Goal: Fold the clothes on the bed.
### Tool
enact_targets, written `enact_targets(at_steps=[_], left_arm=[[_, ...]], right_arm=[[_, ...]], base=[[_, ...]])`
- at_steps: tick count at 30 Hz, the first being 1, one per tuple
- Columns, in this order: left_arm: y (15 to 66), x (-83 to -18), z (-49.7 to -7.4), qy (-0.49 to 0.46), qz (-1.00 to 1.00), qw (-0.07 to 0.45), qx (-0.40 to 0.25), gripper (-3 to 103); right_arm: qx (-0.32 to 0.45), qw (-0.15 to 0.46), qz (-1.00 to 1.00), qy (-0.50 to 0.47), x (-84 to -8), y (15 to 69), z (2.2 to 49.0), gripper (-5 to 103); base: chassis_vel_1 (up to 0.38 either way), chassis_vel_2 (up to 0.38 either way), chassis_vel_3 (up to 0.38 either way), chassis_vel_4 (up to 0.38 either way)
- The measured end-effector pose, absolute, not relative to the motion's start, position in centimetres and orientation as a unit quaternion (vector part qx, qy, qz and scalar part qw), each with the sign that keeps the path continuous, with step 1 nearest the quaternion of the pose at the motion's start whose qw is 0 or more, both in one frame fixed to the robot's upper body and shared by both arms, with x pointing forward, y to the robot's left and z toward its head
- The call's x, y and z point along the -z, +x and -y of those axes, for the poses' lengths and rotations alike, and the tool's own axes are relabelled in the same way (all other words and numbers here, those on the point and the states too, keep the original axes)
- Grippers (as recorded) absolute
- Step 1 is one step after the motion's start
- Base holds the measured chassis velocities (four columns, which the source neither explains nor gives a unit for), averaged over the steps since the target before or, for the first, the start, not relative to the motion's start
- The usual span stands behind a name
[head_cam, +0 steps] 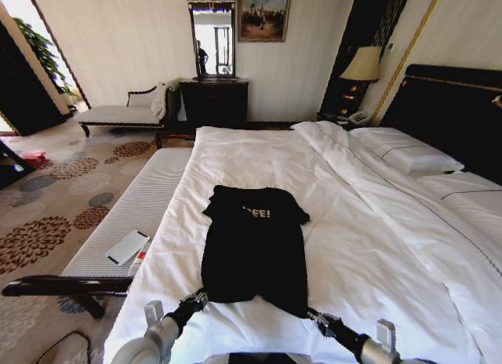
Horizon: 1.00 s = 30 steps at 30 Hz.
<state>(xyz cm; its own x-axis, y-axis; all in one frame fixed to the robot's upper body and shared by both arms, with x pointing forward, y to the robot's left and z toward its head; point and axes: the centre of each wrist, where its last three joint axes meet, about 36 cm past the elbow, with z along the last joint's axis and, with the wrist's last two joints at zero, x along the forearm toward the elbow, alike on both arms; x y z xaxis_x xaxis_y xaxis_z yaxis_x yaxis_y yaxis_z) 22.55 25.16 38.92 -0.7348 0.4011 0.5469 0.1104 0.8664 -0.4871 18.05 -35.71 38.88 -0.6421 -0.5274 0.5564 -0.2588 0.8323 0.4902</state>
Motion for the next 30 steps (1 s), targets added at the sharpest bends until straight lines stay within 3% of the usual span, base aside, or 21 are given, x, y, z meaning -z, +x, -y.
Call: enact_targets(at_steps=[3,6,30], left_arm=[[22.4,-39.1,-25.2,-0.142,0.906,0.336,-0.215,2],[22.2,-39.4,-25.4,-0.142,0.906,0.336,-0.212,0],[19.1,-42.4,-28.6,-0.142,0.916,0.333,-0.176,0]], right_arm=[[0.185,0.36,0.887,0.222,-38.9,18.1,35.7,1],[0.185,0.359,0.887,0.223,-38.9,18.2,35.7,1],[0.152,0.357,0.898,0.207,-40.5,17.0,37.2,1]], base=[[0.0,0.0,0.0,0.0],[0.0,0.0,0.0,0.0],[0.0,0.0,0.0,0.0]])
